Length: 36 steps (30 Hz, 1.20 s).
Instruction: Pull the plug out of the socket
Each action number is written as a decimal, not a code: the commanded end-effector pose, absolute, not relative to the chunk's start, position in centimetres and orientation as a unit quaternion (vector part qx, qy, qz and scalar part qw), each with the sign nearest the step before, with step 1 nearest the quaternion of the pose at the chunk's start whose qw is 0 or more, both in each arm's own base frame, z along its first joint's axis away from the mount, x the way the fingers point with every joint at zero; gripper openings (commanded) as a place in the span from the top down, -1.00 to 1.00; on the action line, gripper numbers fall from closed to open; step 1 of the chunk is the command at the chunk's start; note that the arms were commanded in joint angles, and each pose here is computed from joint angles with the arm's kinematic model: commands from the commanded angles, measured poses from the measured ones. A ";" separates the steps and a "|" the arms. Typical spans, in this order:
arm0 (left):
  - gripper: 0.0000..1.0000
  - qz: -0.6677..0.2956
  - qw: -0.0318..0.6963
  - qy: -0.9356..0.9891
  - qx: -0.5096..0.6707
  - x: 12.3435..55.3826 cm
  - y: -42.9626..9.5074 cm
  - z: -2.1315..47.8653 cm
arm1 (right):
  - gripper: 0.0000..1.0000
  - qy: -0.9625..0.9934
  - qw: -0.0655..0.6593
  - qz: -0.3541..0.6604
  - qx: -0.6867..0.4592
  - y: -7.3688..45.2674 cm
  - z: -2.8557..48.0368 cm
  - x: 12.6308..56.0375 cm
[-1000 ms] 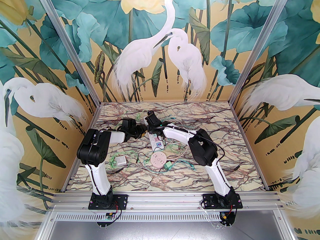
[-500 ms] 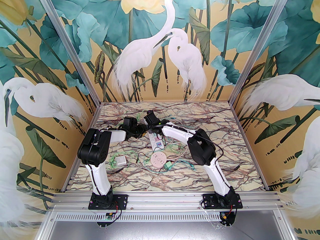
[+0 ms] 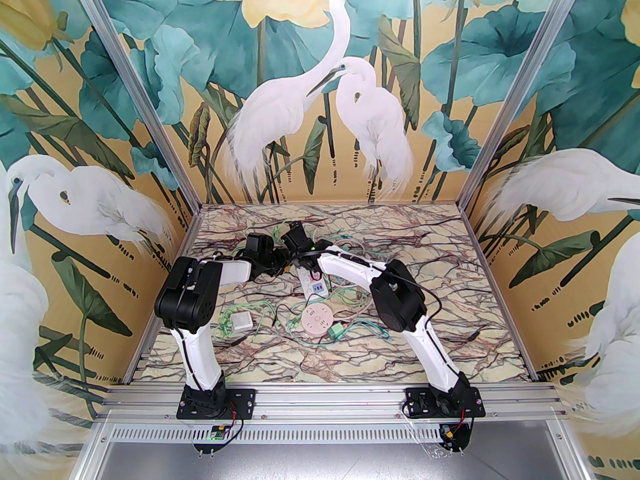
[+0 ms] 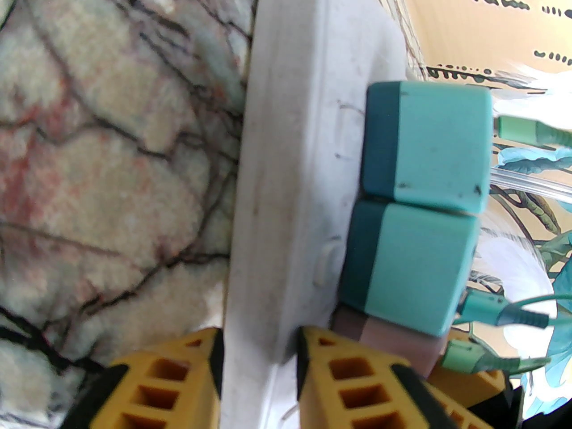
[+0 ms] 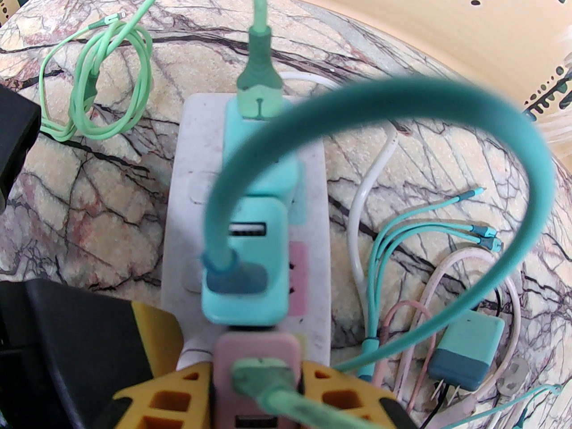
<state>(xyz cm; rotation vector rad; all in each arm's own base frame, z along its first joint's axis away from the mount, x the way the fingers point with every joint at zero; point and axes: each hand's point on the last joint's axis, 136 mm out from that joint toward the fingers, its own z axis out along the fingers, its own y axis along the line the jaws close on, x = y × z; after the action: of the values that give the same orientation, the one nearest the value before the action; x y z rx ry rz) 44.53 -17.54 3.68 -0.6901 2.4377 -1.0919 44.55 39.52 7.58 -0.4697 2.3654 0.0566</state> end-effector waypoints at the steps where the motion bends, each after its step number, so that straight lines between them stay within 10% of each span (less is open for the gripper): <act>1: 0.34 -0.351 0.141 0.888 -0.262 42.4 -17.6 0.1 | 0.60 0.912 0.360 0.045 -0.191 40.7 7.5 43.9; 36: 0.35 -0.347 0.133 0.890 -0.265 42.2 -17.6 -0.3 | 0.64 0.904 0.385 0.101 -0.158 39.9 12.6 44.4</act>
<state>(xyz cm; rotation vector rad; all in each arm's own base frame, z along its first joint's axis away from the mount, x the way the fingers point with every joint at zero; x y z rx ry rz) 44.55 -17.89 3.78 -0.6818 2.4406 -1.0955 44.32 39.08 8.94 -0.4620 2.3515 0.1198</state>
